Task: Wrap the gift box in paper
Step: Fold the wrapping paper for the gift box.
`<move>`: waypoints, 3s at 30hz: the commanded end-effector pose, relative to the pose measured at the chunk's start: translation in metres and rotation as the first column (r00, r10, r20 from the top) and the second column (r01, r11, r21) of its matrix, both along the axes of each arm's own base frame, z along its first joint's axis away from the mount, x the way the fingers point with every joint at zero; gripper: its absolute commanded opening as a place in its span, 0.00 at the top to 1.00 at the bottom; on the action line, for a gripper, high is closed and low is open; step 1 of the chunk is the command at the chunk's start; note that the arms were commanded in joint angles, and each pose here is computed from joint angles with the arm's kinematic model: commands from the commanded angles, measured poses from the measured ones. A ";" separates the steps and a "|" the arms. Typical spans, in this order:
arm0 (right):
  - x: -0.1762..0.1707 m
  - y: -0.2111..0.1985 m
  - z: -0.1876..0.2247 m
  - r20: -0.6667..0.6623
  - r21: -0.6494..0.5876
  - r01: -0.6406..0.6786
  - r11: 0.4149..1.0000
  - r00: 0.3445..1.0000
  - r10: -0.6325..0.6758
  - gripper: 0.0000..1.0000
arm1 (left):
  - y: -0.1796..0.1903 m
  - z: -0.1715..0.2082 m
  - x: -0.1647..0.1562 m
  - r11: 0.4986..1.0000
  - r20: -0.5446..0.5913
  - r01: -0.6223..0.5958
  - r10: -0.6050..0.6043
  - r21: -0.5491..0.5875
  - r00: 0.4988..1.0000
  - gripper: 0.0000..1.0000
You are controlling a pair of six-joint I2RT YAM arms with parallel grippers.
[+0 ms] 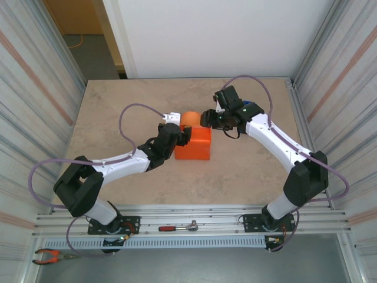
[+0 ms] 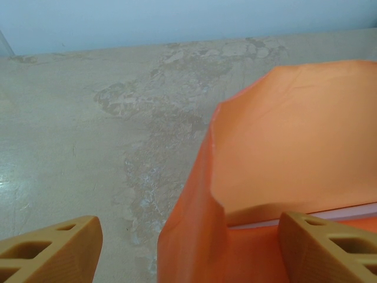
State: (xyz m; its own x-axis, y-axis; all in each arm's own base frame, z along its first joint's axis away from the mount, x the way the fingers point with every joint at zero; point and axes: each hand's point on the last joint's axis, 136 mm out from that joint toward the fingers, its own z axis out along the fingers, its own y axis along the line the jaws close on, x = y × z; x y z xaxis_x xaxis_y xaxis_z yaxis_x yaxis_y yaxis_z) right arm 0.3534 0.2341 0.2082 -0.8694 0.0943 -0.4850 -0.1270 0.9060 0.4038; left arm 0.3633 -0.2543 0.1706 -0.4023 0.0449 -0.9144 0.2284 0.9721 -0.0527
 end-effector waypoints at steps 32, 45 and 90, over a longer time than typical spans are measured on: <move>-0.025 -0.020 -0.072 -0.105 -0.068 0.094 0.993 0.989 -0.101 0.06 | 0.003 0.009 -0.004 0.999 -0.087 0.041 -0.040 0.007 0.995 0.17; -0.031 -0.025 -0.084 -0.124 -0.088 0.100 0.991 0.986 -0.111 0.07 | 0.021 0.079 -0.023 0.955 -0.300 0.246 -0.287 -0.167 0.910 0.19; -0.045 -0.027 -0.100 -0.148 -0.136 0.096 0.986 0.982 -0.116 0.08 | 0.001 0.023 0.001 0.979 -0.254 0.202 -0.201 -0.020 0.946 0.83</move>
State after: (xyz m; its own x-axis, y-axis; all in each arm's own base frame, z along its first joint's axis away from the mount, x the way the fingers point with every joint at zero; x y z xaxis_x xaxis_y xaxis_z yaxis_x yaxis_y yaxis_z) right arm 0.3350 0.2276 0.1497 -0.8725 0.1754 -0.4561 -0.0309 0.9118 0.4096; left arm 0.3639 -0.2560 0.1859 -0.6322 0.1850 -0.7524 0.4165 0.9000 -0.1287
